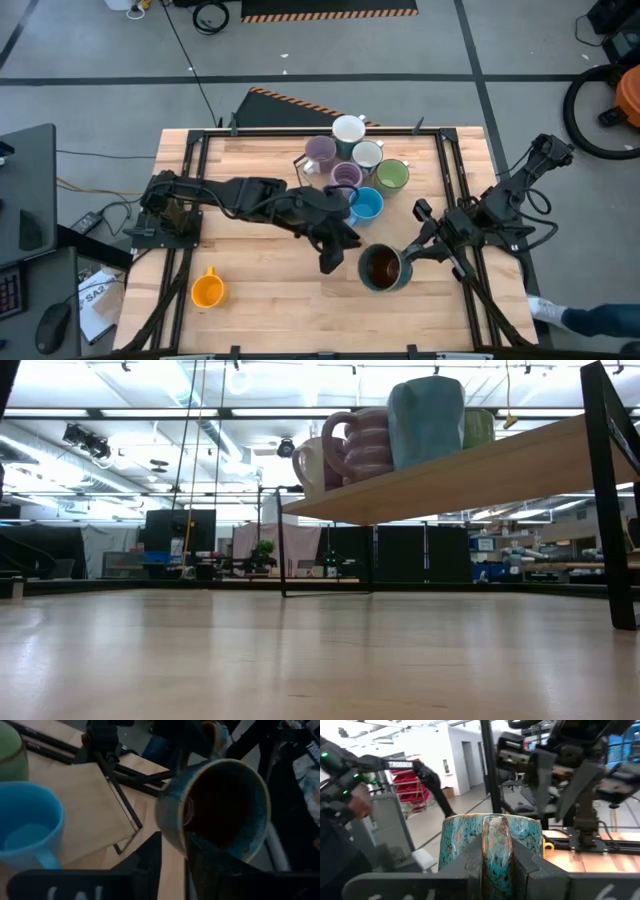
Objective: Place coffee mugs
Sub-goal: Put the brown mug on the shelf
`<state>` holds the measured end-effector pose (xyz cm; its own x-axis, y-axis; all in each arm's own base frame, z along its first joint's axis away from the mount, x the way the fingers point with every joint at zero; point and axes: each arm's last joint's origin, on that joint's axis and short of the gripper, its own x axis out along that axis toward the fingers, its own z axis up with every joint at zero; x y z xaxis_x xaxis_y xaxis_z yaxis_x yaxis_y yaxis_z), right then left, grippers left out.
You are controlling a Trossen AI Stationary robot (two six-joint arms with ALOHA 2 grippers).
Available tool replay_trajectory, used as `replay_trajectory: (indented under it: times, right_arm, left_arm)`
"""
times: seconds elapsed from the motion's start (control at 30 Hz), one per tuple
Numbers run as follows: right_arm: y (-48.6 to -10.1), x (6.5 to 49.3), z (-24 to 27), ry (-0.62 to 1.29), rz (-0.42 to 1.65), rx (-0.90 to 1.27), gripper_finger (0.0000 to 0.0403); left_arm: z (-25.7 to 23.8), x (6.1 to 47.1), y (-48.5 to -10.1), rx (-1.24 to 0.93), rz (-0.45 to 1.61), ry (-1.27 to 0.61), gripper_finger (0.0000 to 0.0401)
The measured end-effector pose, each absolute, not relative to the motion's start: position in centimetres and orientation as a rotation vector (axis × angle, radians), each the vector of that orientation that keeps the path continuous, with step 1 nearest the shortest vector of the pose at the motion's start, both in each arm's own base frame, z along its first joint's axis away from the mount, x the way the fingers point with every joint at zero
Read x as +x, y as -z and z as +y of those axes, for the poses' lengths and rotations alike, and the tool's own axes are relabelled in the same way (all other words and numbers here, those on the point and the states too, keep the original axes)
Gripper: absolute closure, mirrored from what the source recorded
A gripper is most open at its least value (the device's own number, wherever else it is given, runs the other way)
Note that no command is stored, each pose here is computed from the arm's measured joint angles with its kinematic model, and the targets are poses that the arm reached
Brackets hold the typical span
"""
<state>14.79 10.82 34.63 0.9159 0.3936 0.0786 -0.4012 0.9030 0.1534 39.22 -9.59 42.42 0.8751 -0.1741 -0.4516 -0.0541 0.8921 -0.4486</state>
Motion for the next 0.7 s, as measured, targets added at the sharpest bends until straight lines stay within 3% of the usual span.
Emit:
replay_trajectory:
  times: [0.37,0.7]
  right_arm:
    - [-34.2,15.7,10.6,-0.368,-0.026,0.149,0.0349]
    - [-33.8,17.1,10.7,-0.346,-0.033,0.151,0.0349]
  left_arm:
    - [-8.8,39.4,-42.4,-0.514,0.486,-0.009,0.0174]
    - [-8.9,40.6,-40.3,-0.481,0.584,0.006,0.0179]
